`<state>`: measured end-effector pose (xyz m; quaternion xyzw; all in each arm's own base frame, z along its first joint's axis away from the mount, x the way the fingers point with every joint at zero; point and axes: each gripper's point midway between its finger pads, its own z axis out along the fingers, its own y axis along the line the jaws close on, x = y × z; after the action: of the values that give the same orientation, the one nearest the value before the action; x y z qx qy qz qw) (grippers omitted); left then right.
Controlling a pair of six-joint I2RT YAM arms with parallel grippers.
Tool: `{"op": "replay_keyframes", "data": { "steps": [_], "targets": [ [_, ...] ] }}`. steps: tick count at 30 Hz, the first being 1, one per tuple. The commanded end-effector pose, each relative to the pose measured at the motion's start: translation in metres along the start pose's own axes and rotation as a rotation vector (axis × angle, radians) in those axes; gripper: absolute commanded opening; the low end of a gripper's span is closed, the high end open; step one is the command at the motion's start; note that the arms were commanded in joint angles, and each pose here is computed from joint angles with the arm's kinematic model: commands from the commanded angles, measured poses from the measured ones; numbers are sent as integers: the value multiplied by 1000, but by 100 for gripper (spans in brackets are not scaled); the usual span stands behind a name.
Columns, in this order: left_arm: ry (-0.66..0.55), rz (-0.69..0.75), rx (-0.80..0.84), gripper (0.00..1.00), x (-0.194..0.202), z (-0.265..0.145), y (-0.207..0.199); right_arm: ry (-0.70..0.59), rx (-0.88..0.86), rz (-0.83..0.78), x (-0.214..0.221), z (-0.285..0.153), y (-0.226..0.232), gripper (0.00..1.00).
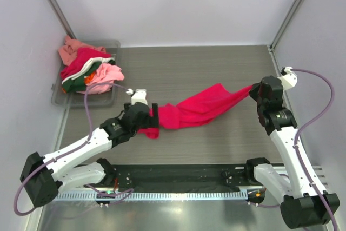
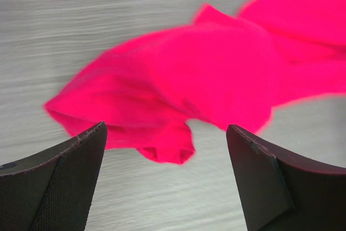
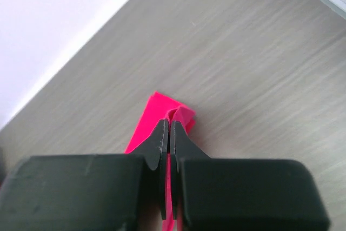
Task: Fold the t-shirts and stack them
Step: Flatten the tshirt out
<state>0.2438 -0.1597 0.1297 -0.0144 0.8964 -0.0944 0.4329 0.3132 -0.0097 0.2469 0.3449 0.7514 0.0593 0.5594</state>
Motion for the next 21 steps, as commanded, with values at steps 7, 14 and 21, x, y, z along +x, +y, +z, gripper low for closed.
{"op": "replay_keyframes", "data": {
  "steps": [7,14,21],
  "targets": [
    [-66,341,280,83,2,-22,-118,42,78,-68,7,4,-16,1],
    [2,489,189,71,20,12,-154,56,82,-75,13,5,-19,1],
    [73,530,-16,59,25,55,-159,61,74,-76,14,3,-20,1]
  ]
}}
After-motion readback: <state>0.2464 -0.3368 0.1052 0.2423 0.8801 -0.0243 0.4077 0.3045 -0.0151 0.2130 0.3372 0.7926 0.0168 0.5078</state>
